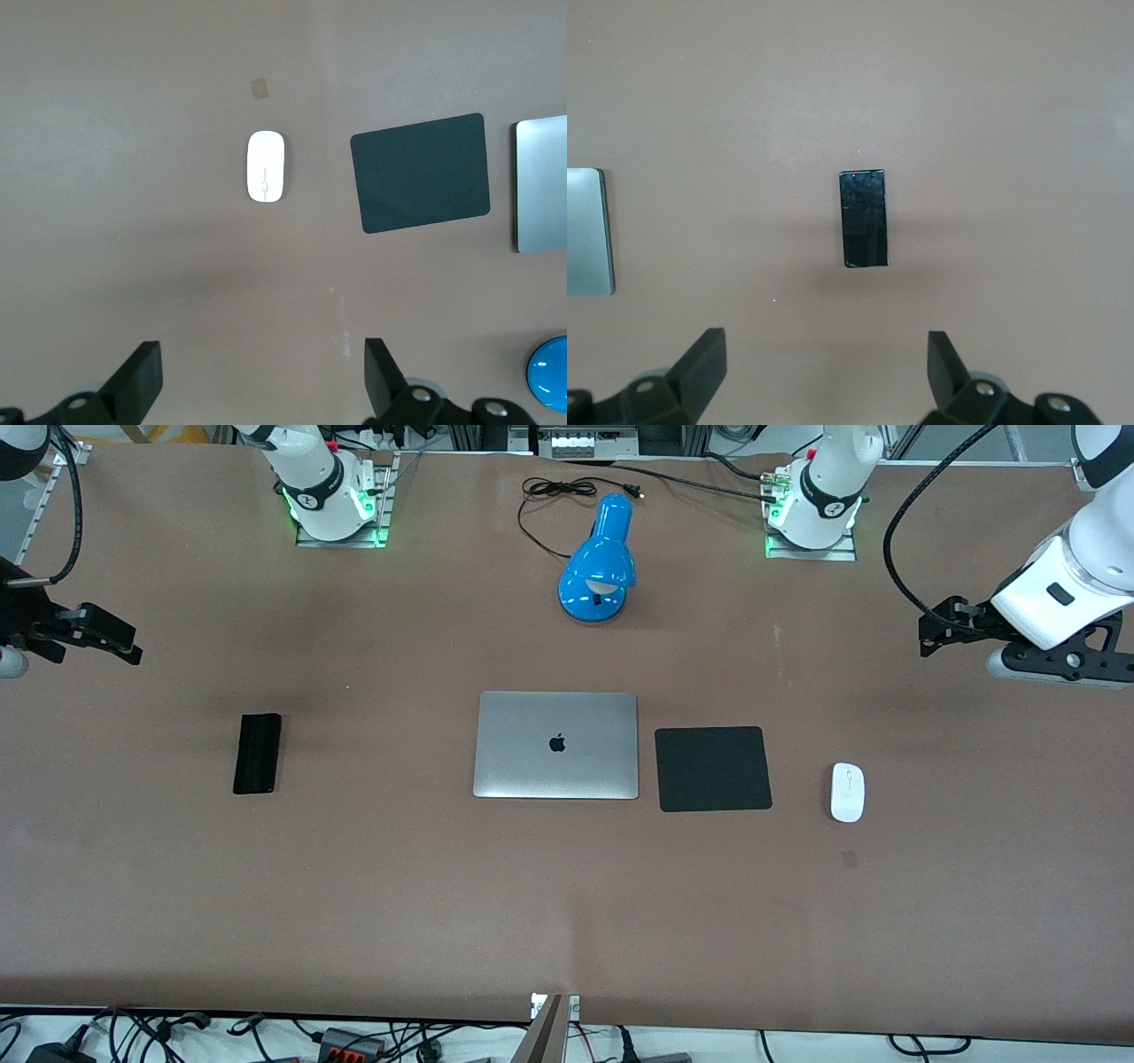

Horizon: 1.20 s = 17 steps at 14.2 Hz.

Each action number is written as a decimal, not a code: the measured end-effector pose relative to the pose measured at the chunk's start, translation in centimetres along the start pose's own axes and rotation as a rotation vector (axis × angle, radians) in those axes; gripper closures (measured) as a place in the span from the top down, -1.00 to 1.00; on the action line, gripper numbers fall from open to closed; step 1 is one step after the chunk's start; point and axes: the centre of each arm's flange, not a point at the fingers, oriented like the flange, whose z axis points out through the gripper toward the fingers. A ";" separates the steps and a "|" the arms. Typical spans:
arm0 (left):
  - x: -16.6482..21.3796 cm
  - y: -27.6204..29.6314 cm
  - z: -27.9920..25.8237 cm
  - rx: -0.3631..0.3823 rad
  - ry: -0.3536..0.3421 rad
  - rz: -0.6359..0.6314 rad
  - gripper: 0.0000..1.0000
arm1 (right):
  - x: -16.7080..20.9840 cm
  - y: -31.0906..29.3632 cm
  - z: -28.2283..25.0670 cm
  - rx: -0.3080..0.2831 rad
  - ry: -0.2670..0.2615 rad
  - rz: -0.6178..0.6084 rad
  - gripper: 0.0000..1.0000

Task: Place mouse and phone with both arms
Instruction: 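Reach the right gripper to the phone while the left gripper reaches the mouse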

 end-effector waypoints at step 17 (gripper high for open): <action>3.7 -2.3 7.1 -0.023 -0.103 -0.027 1.00 | 3.9 0.1 10.1 0.003 -0.085 -0.001 1.00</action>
